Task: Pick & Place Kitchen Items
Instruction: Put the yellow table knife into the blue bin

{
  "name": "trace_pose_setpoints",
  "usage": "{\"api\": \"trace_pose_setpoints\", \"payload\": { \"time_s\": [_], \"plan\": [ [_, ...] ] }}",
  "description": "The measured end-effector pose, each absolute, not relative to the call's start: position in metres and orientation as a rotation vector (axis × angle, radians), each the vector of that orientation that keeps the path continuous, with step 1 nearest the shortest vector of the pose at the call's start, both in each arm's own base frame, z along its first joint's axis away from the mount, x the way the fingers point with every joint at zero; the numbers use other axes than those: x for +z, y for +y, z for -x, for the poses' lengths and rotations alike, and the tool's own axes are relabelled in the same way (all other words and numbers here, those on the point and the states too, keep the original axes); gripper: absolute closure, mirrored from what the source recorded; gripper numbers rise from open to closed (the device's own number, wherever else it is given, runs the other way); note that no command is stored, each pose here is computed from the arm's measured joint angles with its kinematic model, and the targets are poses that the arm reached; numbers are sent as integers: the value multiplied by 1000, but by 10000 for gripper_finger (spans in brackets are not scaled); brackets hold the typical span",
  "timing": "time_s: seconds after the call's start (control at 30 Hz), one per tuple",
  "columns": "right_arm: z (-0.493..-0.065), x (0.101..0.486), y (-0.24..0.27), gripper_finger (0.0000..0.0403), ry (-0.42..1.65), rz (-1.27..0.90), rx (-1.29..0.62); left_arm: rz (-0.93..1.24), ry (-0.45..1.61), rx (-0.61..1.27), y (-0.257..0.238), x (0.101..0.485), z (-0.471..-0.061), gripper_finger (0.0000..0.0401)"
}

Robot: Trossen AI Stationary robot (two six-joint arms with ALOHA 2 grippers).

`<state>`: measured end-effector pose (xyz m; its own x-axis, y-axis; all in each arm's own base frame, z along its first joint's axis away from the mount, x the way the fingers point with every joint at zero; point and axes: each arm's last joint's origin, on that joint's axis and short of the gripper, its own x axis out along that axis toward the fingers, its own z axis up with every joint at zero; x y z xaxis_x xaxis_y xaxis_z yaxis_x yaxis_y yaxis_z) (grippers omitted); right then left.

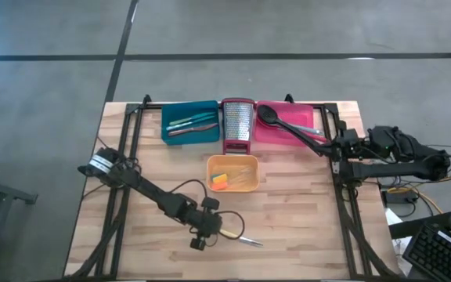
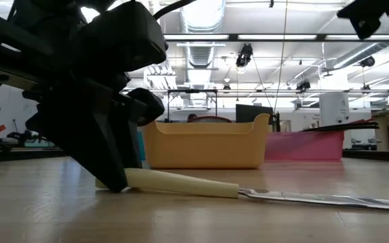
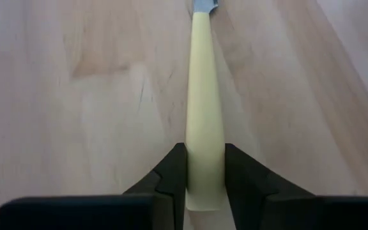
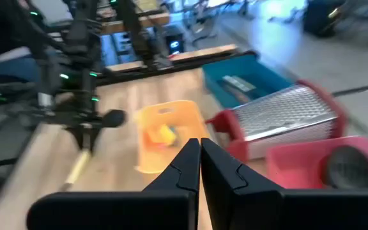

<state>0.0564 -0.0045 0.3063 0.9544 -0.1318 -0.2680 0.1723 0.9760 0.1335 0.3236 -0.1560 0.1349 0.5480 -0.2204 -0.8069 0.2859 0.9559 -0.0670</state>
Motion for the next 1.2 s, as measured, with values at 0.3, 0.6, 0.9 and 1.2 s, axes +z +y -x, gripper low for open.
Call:
{"api": "trace_pose_setpoints", "payload": {
  "time_s": [0.3, 0.6, 0.9, 1.2],
  "plan": [
    [-36, 288, -8, 394, 127, -85, -273, -118, 1051, -153, -141, 171, -293, 319],
    [-29, 289, -8, 394, 89, -89, -275, -262, 965, 168, -107, 242, -243, 319],
    [-33, 289, -8, 394, 110, -90, -274, -276, 799, 417, -52, 297, -206, 319],
    [-33, 289, -8, 394, 110, -90, -275, -253, 799, 667, 20, 319, -184, 319]
  ]
}}
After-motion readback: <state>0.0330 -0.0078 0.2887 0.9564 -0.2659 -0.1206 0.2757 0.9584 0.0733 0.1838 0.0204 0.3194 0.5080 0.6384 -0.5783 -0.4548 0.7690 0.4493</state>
